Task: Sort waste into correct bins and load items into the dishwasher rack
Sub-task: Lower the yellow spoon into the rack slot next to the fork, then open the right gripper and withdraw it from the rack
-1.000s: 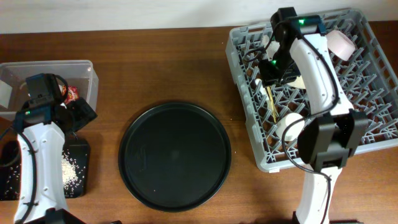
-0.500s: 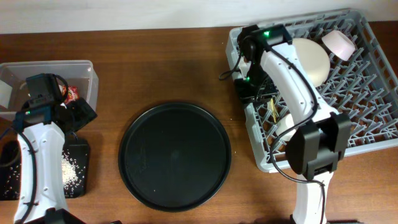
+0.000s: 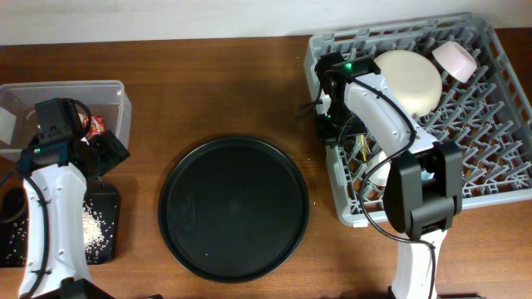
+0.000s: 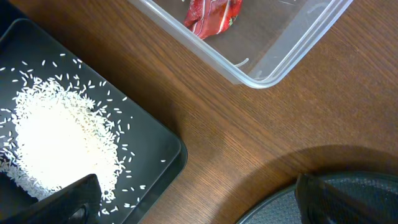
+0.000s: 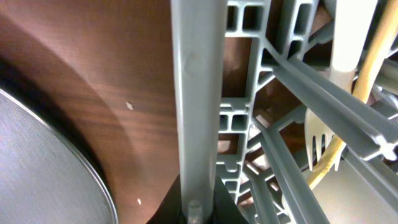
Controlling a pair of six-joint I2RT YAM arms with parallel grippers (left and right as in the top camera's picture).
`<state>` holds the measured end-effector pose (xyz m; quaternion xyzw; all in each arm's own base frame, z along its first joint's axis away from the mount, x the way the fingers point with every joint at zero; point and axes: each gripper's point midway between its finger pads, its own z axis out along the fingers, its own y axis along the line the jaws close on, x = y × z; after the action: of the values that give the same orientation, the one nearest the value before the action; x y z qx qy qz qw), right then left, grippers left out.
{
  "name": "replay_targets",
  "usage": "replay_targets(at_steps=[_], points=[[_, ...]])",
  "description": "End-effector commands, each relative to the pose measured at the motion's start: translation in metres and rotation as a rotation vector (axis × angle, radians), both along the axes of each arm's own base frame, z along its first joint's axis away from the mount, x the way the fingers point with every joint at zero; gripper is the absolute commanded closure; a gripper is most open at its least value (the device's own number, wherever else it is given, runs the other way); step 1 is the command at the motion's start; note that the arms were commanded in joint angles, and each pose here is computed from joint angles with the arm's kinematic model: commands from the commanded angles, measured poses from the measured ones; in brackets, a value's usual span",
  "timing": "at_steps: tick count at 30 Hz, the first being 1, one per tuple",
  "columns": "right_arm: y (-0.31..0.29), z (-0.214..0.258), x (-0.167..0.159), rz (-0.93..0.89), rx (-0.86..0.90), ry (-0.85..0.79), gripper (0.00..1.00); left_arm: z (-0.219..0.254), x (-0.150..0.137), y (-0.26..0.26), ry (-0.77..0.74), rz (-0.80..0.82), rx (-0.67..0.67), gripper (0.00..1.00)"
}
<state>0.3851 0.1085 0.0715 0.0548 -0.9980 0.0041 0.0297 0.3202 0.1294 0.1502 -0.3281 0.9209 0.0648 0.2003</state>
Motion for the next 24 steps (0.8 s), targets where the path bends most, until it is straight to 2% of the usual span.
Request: replay_targets(at_steps=[1,3,5,7,8,9,11,14,16,19,20,24], points=[[0.017,0.003,0.014,-0.084,0.072,-0.064,0.96,0.003,0.002,0.001,-0.013,0.012,-0.004,0.01],[0.020,0.003,0.017,-0.084,0.092,-0.071,0.96,0.003,0.002,0.001,-0.013,0.012,-0.004,0.01],[0.019,0.003,0.015,-0.083,0.089,-0.064,0.85,0.003,0.002,0.001,-0.013,0.012,-0.004,0.01],[0.019,0.005,0.016,-0.074,0.088,-0.069,0.51,0.003,0.002,0.001,-0.013,0.012,-0.004,0.01],[0.019,0.009,0.018,-0.072,0.084,-0.081,0.39,0.003,0.002,0.001,-0.013,0.012,-0.004,0.01],[0.018,0.020,0.024,-0.072,0.078,-0.108,0.33,0.003,0.002,0.001,-0.013,0.012,-0.004,0.01],[0.018,0.047,0.030,-0.054,0.080,-0.138,0.30,0.003,0.002,0.001,-0.013,0.012,-0.004,0.01],[0.014,0.130,0.026,-0.044,0.084,-0.220,0.28,0.003,0.002,0.001,-0.013,0.012,-0.004,0.01],[0.016,0.202,0.008,-0.034,0.143,-0.348,0.28,0.003,0.002,0.001,-0.013,0.012,-0.004,0.01],[0.018,0.280,-0.031,-0.038,0.254,-0.533,0.26,0.003,0.002,0.001,-0.013,0.012,-0.004,0.01],[0.011,0.311,-0.053,-0.034,0.283,-0.617,0.02,0.003,0.002,0.001,-0.013,0.012,-0.004,0.01],[-0.016,0.393,-0.137,-0.022,0.373,-0.886,0.02,0.003,0.002,0.001,-0.013,0.012,-0.004,0.01]])
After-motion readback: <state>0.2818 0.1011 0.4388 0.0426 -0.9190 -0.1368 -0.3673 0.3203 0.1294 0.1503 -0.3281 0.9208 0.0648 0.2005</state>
